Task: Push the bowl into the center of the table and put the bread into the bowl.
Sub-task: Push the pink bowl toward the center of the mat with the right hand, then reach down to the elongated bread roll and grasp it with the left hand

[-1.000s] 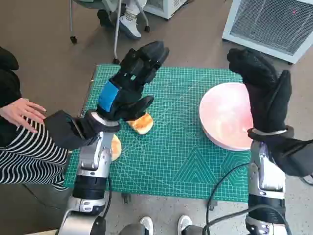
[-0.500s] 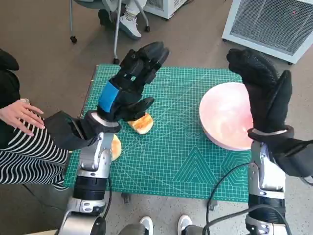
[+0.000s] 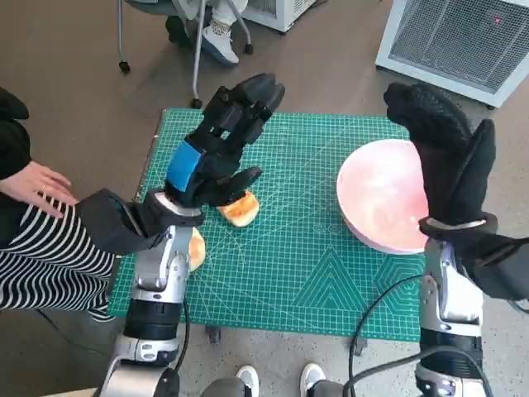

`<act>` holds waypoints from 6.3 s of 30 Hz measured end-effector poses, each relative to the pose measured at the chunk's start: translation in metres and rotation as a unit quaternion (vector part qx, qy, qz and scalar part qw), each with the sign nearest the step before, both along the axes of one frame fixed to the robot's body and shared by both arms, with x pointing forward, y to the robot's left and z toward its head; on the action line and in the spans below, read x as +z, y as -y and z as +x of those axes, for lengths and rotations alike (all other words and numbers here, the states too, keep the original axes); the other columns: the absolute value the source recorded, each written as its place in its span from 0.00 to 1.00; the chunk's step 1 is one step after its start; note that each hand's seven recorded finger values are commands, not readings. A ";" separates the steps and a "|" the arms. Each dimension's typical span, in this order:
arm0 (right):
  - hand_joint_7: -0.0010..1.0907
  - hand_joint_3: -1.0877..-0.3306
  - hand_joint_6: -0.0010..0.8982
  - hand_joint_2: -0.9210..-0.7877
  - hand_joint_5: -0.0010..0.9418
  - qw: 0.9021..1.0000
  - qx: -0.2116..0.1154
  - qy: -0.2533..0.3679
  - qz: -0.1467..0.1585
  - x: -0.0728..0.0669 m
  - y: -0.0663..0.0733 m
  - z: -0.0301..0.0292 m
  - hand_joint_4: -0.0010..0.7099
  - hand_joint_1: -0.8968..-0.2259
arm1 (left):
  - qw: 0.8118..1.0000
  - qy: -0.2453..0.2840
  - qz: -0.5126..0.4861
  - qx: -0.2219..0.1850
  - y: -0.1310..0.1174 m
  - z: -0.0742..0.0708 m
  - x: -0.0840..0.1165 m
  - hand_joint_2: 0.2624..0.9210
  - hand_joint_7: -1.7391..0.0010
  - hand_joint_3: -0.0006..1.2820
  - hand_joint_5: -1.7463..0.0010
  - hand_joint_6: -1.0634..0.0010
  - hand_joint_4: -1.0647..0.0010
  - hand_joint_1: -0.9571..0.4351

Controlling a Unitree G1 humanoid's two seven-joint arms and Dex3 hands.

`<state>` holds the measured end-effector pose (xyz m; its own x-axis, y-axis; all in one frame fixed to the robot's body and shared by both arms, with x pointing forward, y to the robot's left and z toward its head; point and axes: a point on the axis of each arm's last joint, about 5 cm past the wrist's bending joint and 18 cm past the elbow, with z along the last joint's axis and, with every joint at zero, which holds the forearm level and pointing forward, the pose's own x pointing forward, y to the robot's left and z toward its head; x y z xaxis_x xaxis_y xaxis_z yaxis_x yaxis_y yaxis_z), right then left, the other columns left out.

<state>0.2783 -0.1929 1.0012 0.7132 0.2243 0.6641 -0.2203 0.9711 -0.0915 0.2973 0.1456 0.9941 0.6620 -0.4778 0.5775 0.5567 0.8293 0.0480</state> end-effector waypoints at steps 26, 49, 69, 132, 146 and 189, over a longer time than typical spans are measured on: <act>0.42 0.27 0.00 0.00 0.00 0.966 -0.229 -0.106 0.049 -0.049 0.088 -0.0087 0.13 0.27 | 1.000 0.002 -0.009 0.026 0.001 -0.002 -0.002 1.00 0.62 0.23 0.88 1.00 0.91 0.21; 0.32 0.25 0.05 0.00 0.00 0.908 -0.256 -0.303 0.135 -0.102 0.095 -0.0019 0.11 0.38 | 1.000 0.004 -0.006 0.026 -0.002 -0.002 -0.003 1.00 0.64 0.23 0.86 1.00 0.92 0.22; 0.25 0.33 0.09 0.00 0.01 0.900 -0.184 -0.354 0.174 -0.109 0.054 0.0168 0.12 0.29 | 0.999 0.004 -0.004 0.034 -0.004 -0.002 -0.003 1.00 0.64 0.24 0.85 1.00 0.94 0.20; 0.23 0.35 0.17 0.00 0.01 0.988 -0.071 -0.116 0.079 -0.036 0.008 0.0429 0.18 0.23 | 0.999 0.001 0.005 0.051 -0.008 -0.008 -0.007 1.00 0.65 0.24 0.86 1.00 0.93 0.20; 0.27 0.44 0.15 0.00 0.01 0.999 -0.014 0.029 -0.021 -0.012 0.002 0.0125 0.20 0.13 | 1.000 0.014 0.002 0.019 -0.002 -0.004 0.001 1.00 0.65 0.23 0.85 1.00 0.94 0.21; 0.35 0.50 0.12 0.00 0.01 0.999 -0.015 0.020 -0.034 -0.006 -0.003 -0.0058 0.24 0.12 | 0.876 0.068 0.462 0.115 -0.091 0.011 0.087 0.61 0.80 0.04 0.98 0.90 0.92 0.56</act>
